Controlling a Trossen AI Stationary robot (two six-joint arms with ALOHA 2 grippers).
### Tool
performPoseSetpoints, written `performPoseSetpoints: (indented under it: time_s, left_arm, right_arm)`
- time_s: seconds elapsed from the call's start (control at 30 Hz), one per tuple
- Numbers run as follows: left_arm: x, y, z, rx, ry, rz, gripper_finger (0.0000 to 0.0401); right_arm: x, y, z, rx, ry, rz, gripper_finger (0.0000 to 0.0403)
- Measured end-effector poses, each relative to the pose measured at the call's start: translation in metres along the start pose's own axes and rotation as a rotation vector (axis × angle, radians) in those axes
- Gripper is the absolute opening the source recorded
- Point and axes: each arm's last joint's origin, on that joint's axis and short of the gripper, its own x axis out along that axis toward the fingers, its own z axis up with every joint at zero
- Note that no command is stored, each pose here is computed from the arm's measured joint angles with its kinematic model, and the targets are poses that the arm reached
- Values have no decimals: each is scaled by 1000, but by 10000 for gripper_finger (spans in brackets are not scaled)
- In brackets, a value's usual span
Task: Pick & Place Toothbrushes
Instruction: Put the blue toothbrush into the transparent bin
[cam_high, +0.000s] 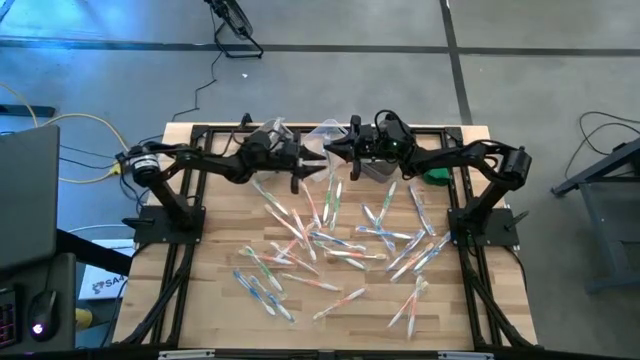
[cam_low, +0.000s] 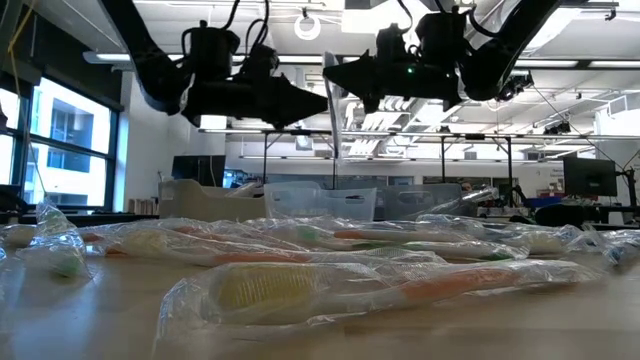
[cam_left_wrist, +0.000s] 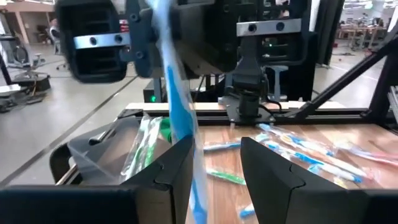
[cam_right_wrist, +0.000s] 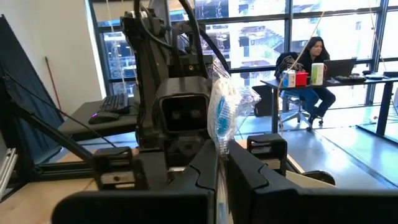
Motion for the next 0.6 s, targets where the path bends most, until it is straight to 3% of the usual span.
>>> performPoseSetpoints:
  time_s: [0.6]
  left_arm:
    - [15, 8, 3, -58, 49, 21, 132]
  right_arm:
    - [0, 1, 0, 3, 4, 28, 5]
